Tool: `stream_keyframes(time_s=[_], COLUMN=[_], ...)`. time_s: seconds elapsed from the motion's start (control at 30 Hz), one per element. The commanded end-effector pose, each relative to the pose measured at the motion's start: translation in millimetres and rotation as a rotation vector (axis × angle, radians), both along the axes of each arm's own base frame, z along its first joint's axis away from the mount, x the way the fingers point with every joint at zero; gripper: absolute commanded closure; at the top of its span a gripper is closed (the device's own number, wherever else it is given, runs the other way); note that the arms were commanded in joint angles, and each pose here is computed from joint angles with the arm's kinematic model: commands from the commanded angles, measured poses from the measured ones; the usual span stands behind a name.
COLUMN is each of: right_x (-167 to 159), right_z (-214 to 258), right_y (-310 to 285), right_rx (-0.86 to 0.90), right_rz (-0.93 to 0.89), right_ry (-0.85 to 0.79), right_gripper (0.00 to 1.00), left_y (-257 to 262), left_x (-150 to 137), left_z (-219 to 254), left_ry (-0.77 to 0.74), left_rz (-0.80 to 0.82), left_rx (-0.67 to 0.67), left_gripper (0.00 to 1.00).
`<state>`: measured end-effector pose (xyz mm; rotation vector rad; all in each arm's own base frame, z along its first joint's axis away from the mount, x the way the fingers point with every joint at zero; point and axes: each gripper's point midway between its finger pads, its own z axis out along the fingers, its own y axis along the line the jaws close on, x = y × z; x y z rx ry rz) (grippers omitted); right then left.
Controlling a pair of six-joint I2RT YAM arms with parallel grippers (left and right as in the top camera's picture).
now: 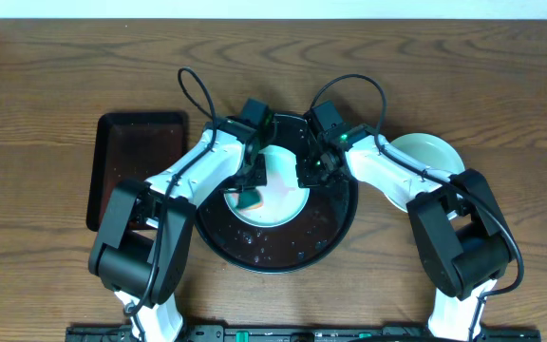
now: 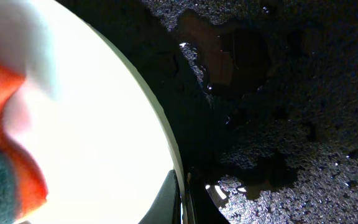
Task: Clean dirty plates on tray and stack at the side
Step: 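Scrub the blue plate with the sponge while the right gripper holds it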
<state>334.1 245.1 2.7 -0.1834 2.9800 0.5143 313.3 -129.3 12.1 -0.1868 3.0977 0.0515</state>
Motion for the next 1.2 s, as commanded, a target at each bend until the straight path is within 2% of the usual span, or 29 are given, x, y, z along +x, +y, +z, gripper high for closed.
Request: stream_keyframes(time_s=[0.0,0.1,0.2,0.3,0.47,0.6,0.73,0.8,0.87,1.03,1.17], right_x=[-10.2,-10.2,-10.2,-10.2,-10.2,-10.2,-10.2,-10.2,-10.2,-10.2,-10.2], right_z=[-25.5,-25.5,-25.5,-25.5,-25.5,-25.5,-25.5,-25.5,-25.5,-25.5,-25.5], right_y=[-10.5,-10.5,-10.5,-10.5,-10.5,-10.5,-10.5,-10.5,-10.6,-10.6,-10.6], right_rx=[-0.075,-0.075,-0.075,-0.075,-0.075,-0.075,-0.075,-0.075,-0.075,-0.075,-0.075], right_rz=[-0.009,-0.009,-0.009,-0.008,-0.008,-0.008,-0.008,-0.008,-0.009,-0.009,-0.009], right_ry=[0.047,0.047,0.047,0.047,0.047,0.047,0.047,0.047,0.047,0.047,0.047], right_gripper=[0.99,0.99,0.99,0.99,0.99,0.99,0.99,0.99,0.99,0.99,0.99], left_y=[7.4,-37.6,-62.3,-70.4,-77.8,-64.8,-12.4,21.5,41.6,51.9,35.6], left_x=[-31.4,-47.8,-54.7,-52.8,-32.1,-3.2,22.9,29.3,29.3,17.5,-5.7], left_z=[-15.7,-7.5,3.0,6.2,5.3,-4.2,-15.3,-13.4,-8.5,-4.7,-10.0], left_ry=[0.150,0.239,0.267,0.255,0.161,0.038,-0.073,-0.122,-0.143,-0.097,0.022], left_rz=[0.015,-0.101,-0.179,-0.206,-0.232,-0.221,-0.067,0.028,0.088,0.088,0.048], left_rx=[-0.024,-0.298,-0.462,-0.513,-0.536,-0.418,-0.098,0.087,0.196,0.254,0.155], left_gripper=[0.93,0.93,0.93,0.92,0.92,0.92,0.93,0.92,0.93,0.93,0.92])
